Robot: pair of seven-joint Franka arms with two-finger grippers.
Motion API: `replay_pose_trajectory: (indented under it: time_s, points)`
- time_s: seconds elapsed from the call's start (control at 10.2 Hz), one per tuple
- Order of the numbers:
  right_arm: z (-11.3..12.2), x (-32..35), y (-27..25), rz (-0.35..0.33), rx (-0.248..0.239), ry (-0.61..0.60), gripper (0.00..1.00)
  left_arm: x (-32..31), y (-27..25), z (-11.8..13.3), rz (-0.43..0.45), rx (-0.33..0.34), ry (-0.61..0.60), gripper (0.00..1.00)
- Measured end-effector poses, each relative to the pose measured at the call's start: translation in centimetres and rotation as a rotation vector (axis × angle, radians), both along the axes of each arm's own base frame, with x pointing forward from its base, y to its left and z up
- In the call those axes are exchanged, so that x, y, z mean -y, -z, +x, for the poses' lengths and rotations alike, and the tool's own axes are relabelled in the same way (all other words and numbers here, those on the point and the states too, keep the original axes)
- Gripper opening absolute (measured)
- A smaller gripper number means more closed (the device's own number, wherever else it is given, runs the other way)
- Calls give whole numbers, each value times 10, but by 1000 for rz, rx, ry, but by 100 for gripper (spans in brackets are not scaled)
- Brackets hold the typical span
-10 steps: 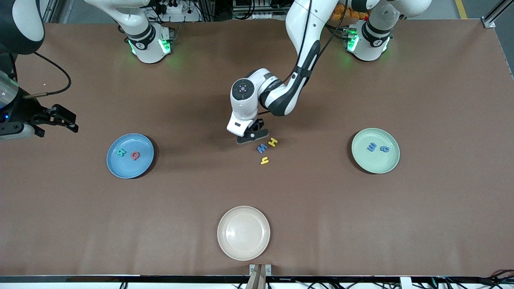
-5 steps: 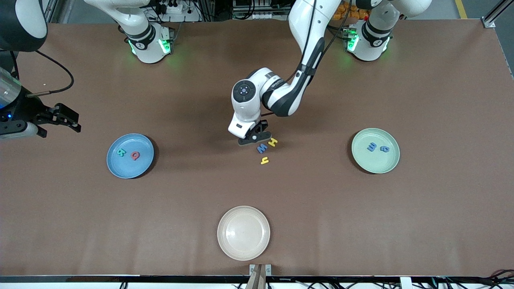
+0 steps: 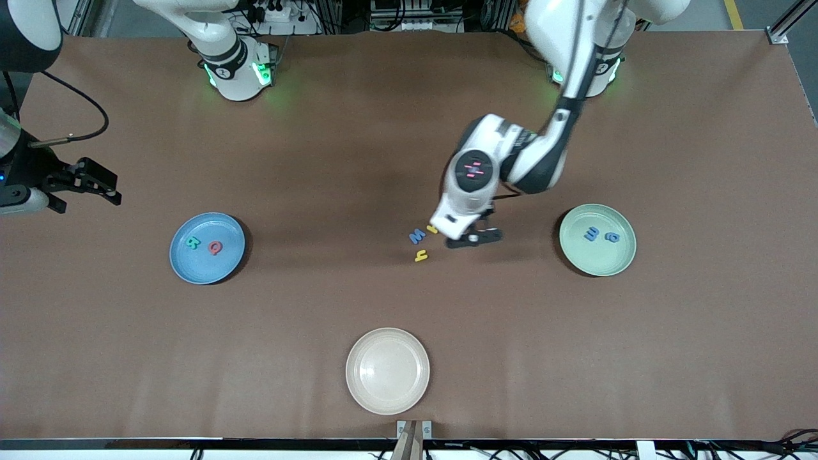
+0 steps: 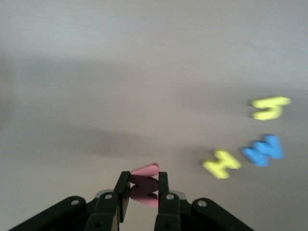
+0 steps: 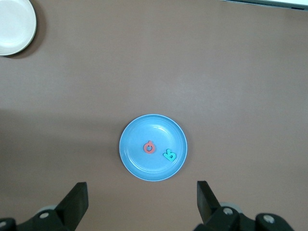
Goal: Sort uppercase to blue plate, lowercase to green plate
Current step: 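Carry the pink m to the green plate and open the left gripper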
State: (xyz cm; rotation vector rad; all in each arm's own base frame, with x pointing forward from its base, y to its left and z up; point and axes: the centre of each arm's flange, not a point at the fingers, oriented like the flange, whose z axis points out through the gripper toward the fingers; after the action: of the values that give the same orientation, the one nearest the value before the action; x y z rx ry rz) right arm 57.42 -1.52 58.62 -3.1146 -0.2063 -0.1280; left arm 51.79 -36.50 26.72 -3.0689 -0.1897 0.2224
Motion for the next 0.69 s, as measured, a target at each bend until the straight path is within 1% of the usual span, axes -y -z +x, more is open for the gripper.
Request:
replay_pose_trajectory:
  time_s: [0.2, 0.39, 0.49, 0.69]
  points:
    - [-2, 4, -7, 0, -8, 6, 100, -98, -10, 6, 29, -32, 53, 27]
    - [-2, 4, -9, 1, -9, 6, 100, -190, -5, 5, 65, -69, 87, 27]
    - [-2, 3, -9, 1, -11, 5, 100, -229, 2, 6, 64, -74, 101, 27]
    - [-2, 1, -8, 2, -13, 2, 100, -281, 14, 9, 32, -48, 135, 27]
